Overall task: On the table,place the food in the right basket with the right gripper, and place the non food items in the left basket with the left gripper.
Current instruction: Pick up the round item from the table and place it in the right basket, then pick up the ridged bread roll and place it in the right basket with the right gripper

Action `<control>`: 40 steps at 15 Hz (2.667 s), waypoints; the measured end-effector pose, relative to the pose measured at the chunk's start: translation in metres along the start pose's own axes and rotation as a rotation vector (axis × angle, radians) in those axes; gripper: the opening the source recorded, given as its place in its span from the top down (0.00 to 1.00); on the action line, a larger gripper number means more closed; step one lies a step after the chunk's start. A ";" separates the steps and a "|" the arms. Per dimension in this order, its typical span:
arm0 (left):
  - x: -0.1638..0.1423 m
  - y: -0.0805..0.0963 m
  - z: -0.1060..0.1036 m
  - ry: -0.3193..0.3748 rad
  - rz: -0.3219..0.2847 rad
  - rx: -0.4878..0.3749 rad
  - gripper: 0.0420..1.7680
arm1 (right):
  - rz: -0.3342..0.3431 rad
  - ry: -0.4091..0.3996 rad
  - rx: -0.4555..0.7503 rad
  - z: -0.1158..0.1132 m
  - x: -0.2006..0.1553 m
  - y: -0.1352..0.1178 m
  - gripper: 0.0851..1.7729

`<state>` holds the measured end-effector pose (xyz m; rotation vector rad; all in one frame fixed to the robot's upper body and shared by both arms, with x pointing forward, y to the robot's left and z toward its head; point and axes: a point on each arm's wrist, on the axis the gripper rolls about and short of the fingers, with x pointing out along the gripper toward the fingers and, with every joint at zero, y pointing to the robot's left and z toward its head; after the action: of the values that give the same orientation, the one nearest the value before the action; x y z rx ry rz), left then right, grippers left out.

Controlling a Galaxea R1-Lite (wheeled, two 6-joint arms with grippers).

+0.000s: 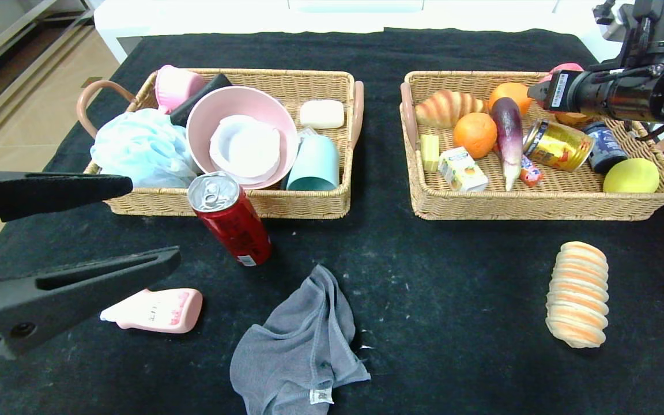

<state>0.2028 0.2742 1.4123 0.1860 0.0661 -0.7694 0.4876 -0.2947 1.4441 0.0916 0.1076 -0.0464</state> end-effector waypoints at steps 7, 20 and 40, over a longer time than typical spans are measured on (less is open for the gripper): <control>0.000 0.000 0.000 0.001 -0.001 -0.001 0.03 | -0.011 0.023 -0.002 -0.005 0.003 -0.004 0.12; 0.000 0.000 -0.001 0.003 -0.001 -0.002 0.03 | -0.027 0.167 -0.039 0.006 -0.063 0.004 0.05; 0.001 -0.003 -0.002 0.007 -0.021 0.000 0.03 | -0.116 0.758 0.167 -0.044 -0.163 0.006 0.04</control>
<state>0.2021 0.2718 1.4097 0.1877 0.0745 -0.7895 0.3217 -0.2775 1.4189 0.2670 0.8672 -0.1348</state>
